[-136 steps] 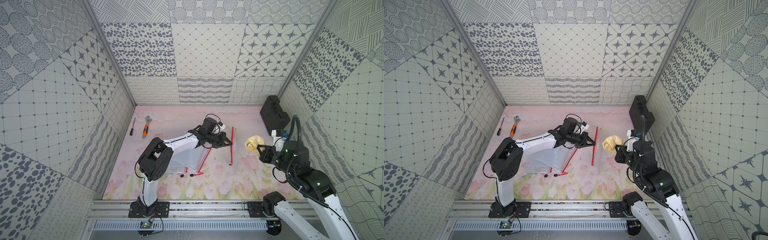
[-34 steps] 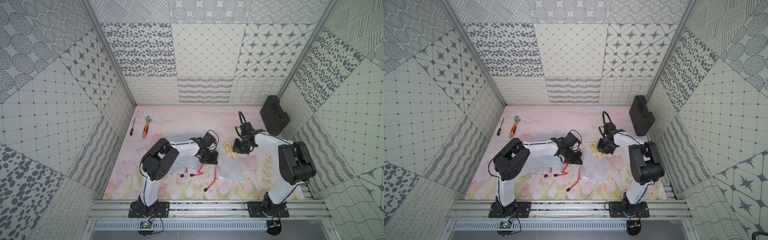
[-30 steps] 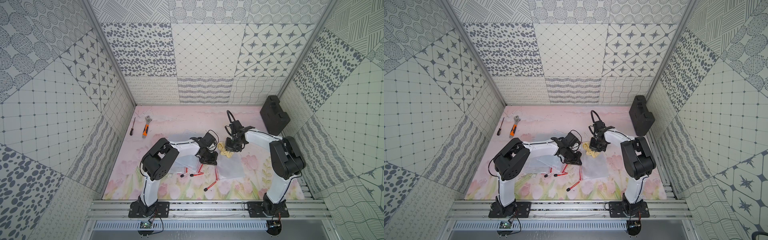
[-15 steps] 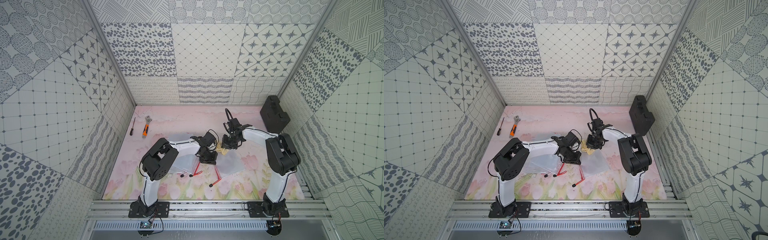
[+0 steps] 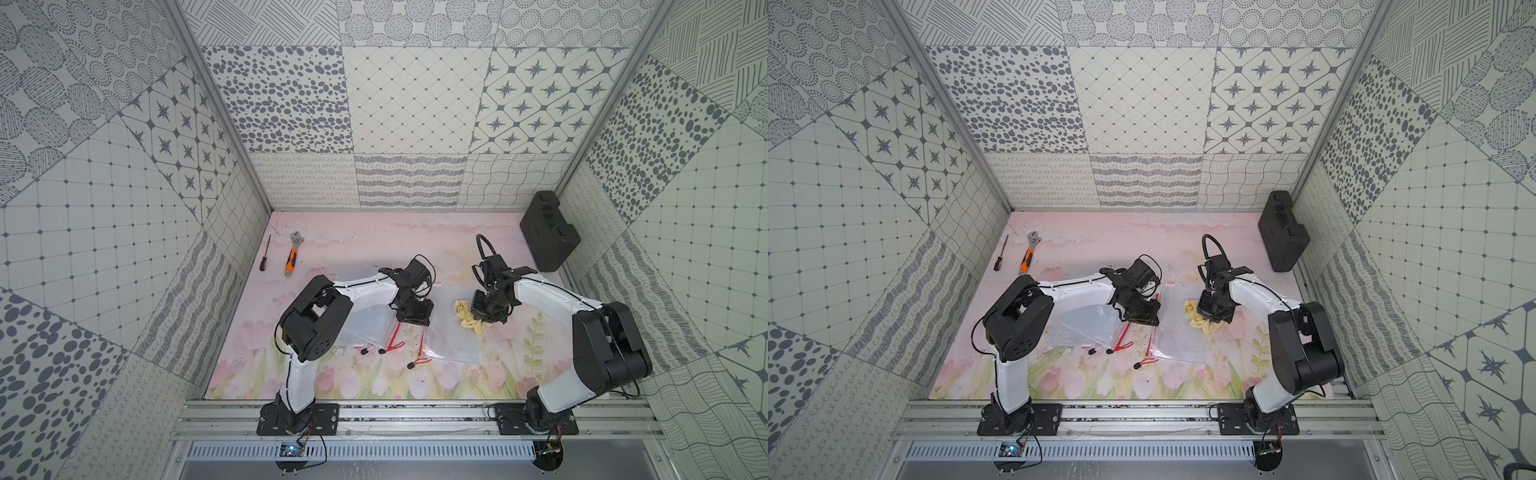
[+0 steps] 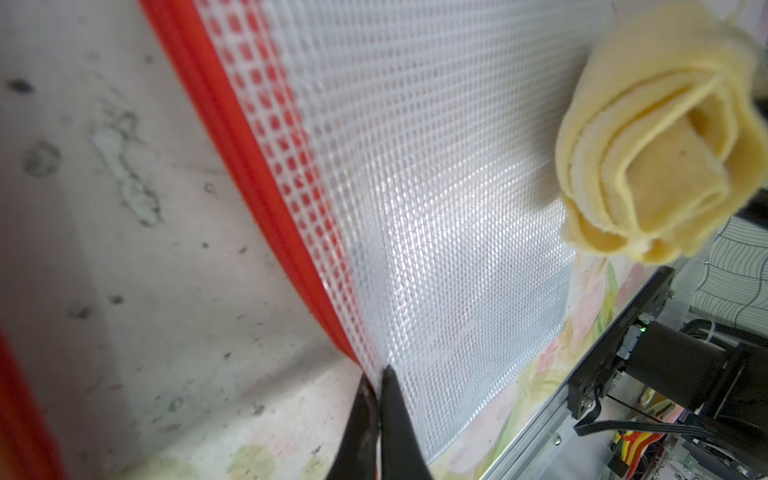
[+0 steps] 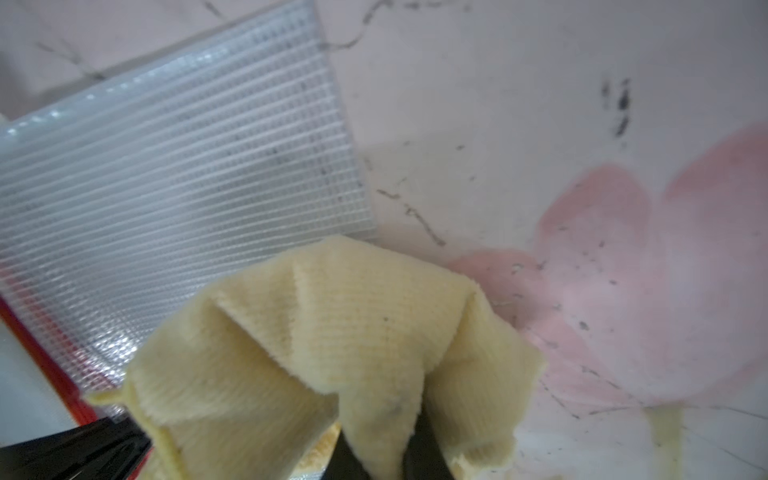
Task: Wipe the document bag
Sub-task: Wipe the dirt from the document bag.
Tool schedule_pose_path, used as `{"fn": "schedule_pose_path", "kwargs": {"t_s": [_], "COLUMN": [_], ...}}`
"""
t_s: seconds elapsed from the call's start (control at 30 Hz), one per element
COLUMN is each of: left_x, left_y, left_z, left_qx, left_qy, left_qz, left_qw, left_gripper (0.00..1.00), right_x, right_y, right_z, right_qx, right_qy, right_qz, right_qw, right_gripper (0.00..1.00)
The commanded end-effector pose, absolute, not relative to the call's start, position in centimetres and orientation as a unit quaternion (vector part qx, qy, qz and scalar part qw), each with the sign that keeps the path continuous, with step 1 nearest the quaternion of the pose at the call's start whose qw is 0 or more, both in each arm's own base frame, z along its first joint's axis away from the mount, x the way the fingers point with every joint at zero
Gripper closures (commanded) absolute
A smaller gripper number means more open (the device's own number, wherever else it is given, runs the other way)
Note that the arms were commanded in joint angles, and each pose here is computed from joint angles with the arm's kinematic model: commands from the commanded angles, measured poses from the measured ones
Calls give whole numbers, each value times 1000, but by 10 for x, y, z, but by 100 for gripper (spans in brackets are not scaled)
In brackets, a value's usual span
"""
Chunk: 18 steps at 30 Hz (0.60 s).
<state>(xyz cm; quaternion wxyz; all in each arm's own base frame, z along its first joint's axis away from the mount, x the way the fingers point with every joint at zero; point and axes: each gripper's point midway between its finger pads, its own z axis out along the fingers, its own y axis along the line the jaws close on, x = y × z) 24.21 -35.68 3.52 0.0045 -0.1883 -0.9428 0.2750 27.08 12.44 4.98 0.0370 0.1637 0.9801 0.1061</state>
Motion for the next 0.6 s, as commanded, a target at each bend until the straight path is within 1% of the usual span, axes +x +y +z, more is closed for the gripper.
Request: {"fn": "schedule_pose_path", "kwargs": {"t_s": [0.0, 0.07, 0.27, 0.43, 0.5, 0.57], "left_x": [237, 235, 235, 238, 239, 239], "left_y": [-352, -351, -350, -354, -354, -353], "left_z": [33, 32, 31, 35, 36, 37], "left_qx": [-213, -214, -214, -213, -213, -213], "left_qy": [-938, -938, -939, -938, -938, -938], "left_qz": [272, 271, 269, 274, 274, 272], "left_qw": [19, 20, 20, 14, 13, 12], "left_gripper": [100, 100, 100, 100, 100, 100], "right_x": [307, 324, 361, 368, 364, 357], "right_y": [164, 185, 222, 229, 225, 207], "right_z": [81, 80, 50, 20, 10, 2], "right_qx": [147, 135, 134, 143, 144, 158], "right_qy": [974, 974, 971, 971, 973, 974], "right_qz": [145, 160, 189, 190, 182, 165], "right_qw": [95, 90, 54, 28, 20, 14], "right_gripper": [100, 100, 100, 100, 100, 100]}}
